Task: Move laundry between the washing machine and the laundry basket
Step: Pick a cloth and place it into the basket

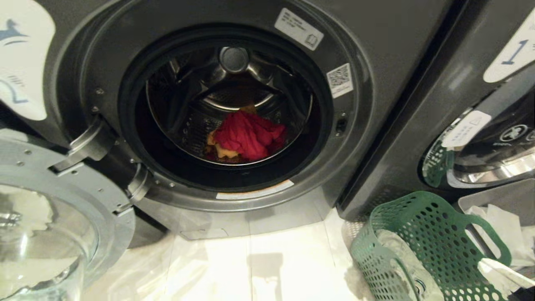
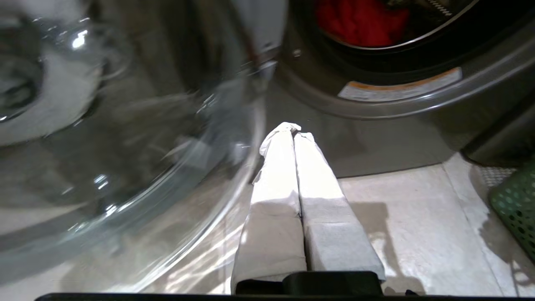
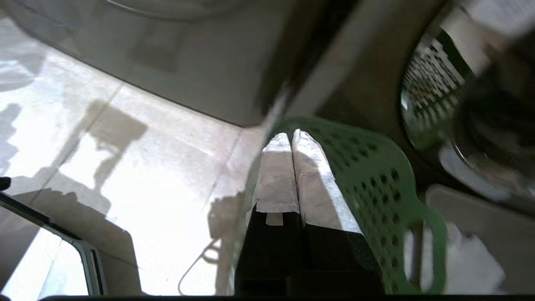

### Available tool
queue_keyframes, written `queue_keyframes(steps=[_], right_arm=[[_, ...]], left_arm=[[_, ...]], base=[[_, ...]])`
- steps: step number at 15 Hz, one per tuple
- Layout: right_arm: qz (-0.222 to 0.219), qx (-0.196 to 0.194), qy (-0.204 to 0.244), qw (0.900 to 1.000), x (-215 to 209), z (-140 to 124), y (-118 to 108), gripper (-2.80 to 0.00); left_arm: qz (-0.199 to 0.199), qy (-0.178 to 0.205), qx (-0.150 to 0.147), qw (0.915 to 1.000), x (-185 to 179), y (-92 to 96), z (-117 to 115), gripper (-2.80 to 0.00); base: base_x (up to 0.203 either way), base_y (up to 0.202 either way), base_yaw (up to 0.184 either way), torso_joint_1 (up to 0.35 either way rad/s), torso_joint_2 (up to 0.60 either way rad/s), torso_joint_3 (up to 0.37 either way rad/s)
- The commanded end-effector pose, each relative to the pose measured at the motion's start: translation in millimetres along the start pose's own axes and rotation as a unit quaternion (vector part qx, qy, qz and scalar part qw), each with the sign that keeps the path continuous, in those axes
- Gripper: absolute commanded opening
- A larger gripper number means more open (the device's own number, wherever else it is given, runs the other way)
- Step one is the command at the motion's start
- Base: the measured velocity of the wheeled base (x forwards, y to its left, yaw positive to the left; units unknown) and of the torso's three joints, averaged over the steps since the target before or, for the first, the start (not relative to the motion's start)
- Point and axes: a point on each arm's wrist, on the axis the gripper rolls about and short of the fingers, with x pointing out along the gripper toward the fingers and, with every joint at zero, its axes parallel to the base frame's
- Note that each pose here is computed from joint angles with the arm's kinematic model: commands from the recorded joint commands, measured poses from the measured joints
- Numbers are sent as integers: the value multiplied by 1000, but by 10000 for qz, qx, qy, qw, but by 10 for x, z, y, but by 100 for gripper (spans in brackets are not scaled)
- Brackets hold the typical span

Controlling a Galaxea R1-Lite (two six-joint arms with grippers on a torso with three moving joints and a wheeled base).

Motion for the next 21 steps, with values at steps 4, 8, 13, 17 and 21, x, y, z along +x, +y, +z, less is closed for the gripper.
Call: queue_keyframes(steps=[4, 8, 13, 17, 21], right_arm=[[-27, 21, -22, 10000, 14, 11, -2, -280], [-42, 41, -39, 10000, 41, 25, -2, -280], [-218, 360, 224, 9989, 94, 2, 5, -280], [-326, 1026, 682, 9918, 340, -28, 59, -280], [-419, 1588, 855, 9827, 790, -58, 153, -280]], left_arm=[[4, 202, -3, 9998, 21, 0, -113, -280], [4, 202, -3, 9998, 21, 0, -113, -280], [4, 202, 1, 9998, 21, 0, -113, -280], [4, 202, 4, 9998, 21, 0, -113, -280], [4, 202, 4, 9998, 21, 0, -113, -280]], base=[[0, -9, 175, 4, 3, 2], [-2, -10, 181, 5, 1, 0], [-1, -8, 177, 3, 2, 2], [-1, -2, 87, 2, 2, 3], [0, 0, 0, 0, 0, 0]])
